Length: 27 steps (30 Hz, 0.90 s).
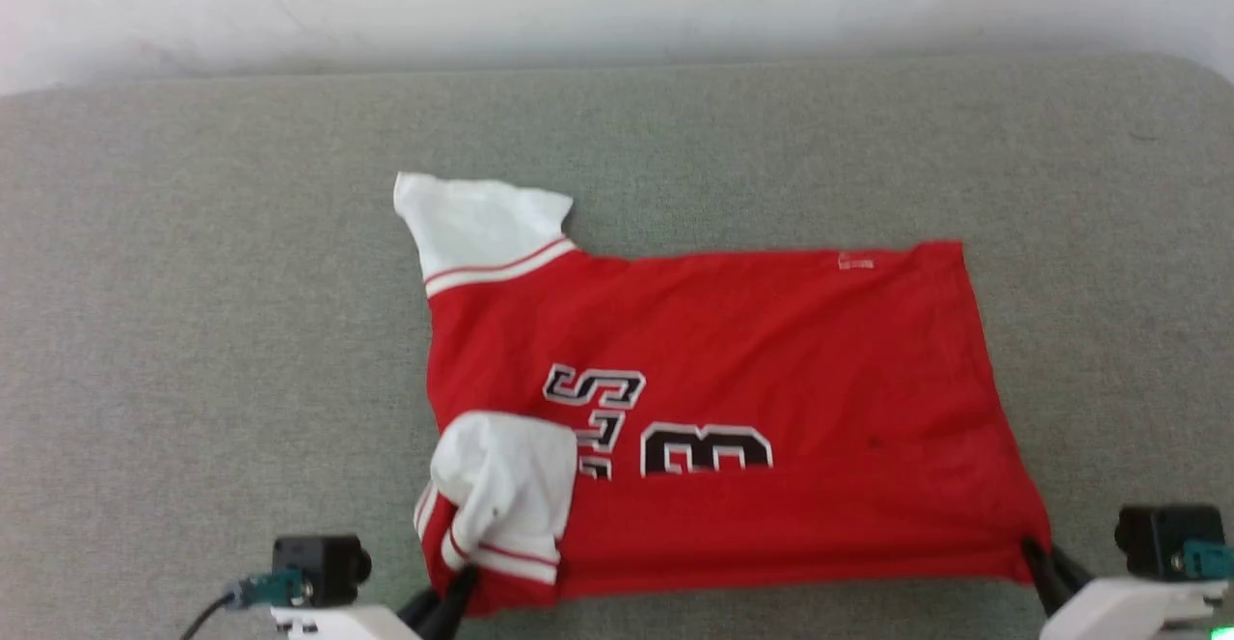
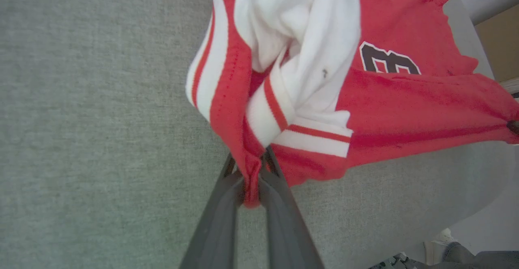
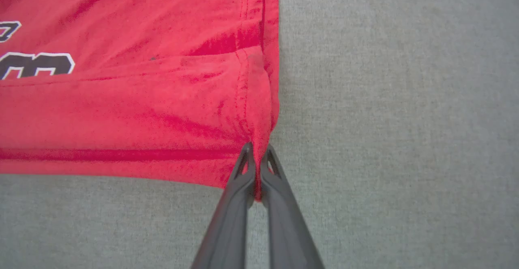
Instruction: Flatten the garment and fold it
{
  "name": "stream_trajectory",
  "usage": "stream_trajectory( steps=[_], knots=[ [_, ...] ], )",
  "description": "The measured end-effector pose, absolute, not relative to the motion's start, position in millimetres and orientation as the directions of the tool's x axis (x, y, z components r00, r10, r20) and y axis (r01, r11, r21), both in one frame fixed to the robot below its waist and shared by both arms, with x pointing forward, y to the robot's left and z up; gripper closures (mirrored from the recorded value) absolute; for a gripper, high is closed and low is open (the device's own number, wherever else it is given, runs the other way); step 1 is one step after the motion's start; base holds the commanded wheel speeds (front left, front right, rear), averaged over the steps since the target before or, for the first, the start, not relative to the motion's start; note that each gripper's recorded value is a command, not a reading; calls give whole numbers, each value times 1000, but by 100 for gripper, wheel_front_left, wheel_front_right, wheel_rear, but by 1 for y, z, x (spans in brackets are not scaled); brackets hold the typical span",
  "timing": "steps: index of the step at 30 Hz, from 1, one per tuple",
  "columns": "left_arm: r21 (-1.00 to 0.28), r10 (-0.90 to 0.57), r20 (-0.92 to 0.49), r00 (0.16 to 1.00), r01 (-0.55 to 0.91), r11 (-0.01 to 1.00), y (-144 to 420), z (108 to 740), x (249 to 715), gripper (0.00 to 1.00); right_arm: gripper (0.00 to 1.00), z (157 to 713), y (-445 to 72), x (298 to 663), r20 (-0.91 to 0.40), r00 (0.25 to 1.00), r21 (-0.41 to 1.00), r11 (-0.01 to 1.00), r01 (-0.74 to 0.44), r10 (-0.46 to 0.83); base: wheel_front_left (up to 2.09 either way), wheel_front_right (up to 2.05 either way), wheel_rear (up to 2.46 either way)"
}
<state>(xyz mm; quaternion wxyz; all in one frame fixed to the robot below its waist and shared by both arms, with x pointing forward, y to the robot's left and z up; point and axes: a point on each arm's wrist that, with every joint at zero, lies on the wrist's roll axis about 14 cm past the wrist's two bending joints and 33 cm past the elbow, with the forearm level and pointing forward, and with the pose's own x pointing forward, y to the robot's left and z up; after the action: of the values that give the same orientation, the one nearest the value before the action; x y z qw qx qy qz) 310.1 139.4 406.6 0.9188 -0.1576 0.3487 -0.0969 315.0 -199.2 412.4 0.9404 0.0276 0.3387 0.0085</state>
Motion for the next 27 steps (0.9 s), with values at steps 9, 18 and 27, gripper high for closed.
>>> stream_trajectory(
  steps=[9, 18, 27],
  knots=[
    [-430, -326, -657, 680, 17, 903, 130, 401, 270, 100, 100, 394, -203, 271, -745, 666, 73, 997, 29, 36, 0, 0, 0],
    [-421, -284, -647, 707, -21, 907, 138, 392, 273, 0, 0, 395, -201, 272, -727, 685, 88, 996, 28, 45, 0, 0, 0],
    [-431, -217, -522, 825, -35, 902, 158, 423, 298, 0, 0, 415, -206, 290, -629, 776, 111, 993, 46, 34, 0, 0, 0]
  ],
)
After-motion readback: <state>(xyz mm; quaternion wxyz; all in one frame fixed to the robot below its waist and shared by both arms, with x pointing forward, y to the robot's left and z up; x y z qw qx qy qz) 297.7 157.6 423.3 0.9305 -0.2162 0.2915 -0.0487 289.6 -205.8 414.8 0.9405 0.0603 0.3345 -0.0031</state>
